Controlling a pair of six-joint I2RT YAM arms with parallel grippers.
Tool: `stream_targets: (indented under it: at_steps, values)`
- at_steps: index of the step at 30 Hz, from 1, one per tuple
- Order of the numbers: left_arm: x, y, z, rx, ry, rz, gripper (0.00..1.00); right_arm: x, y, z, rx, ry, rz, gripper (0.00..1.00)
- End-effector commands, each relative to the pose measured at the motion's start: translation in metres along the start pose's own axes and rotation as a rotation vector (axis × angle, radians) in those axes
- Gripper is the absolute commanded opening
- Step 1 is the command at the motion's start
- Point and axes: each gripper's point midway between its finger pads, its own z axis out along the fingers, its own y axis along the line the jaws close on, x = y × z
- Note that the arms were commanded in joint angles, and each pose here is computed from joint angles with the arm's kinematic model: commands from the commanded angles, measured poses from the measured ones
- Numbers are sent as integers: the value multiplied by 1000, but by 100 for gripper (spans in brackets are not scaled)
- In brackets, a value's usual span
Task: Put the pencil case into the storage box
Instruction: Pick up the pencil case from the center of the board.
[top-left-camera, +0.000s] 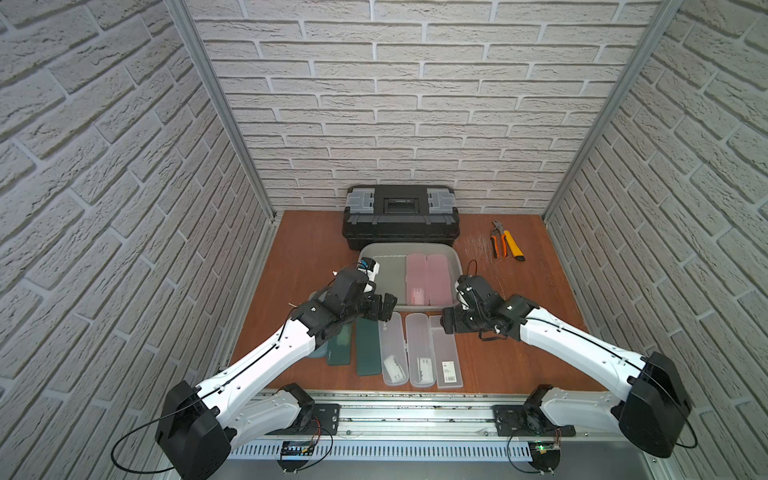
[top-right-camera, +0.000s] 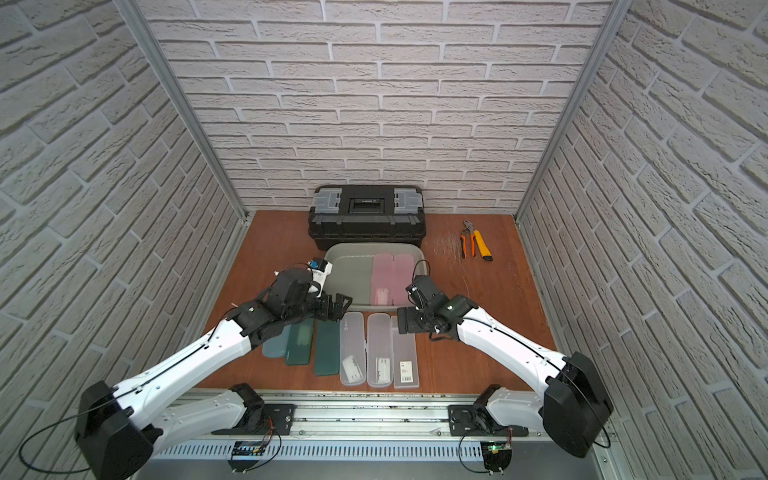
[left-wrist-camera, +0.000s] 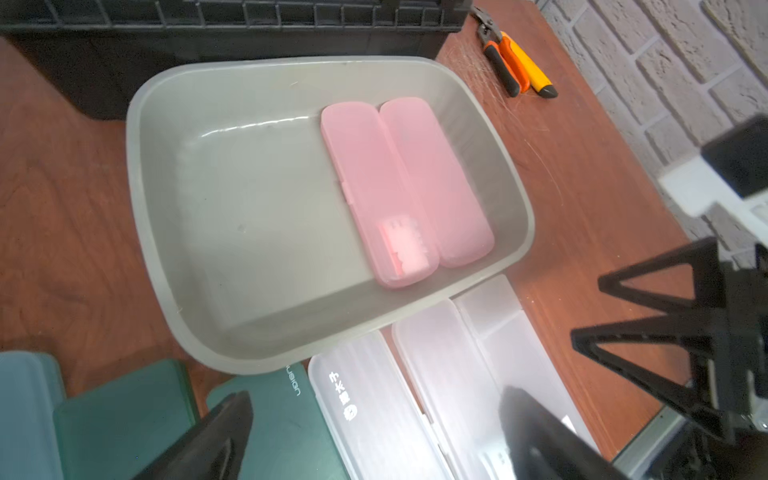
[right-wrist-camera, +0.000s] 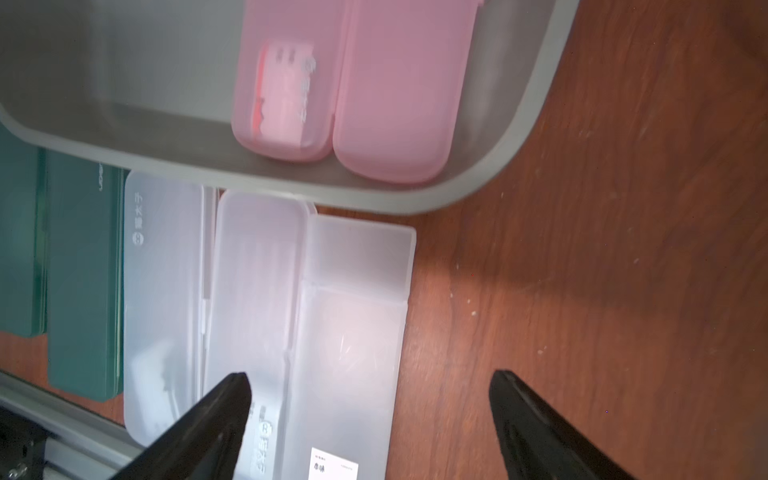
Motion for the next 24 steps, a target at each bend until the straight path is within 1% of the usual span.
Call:
stream_targets:
  at_steps: [1, 3, 6, 10, 13, 16, 20, 24]
  values:
    - [-3, 14, -7, -68, -93, -114, 98, 15, 17, 4, -141, 4, 67, 94]
    - [-1, 20, -9, -83, -113, -142, 99, 29, 13, 11, -141, 34, 83, 94]
    - [-2, 21, -12, -91, -118, -145, 98, 44, 15, 21, -144, 77, 76, 93]
    - [-2, 21, -10, -102, -101, -131, 98, 57, 18, 35, -121, 136, 46, 89]
    - [-2, 19, -7, -102, -85, -129, 99, 59, 19, 41, -83, 147, 16, 88]
    - [-1, 15, -3, -87, -72, -126, 98, 60, 7, 45, 1, 146, 9, 86]
    - [-3, 9, 2, -80, -57, -110, 98, 68, -15, 49, 121, 176, -7, 82]
    - [-7, 4, 8, -79, -48, -88, 98, 72, -35, 43, 219, 176, -10, 82]
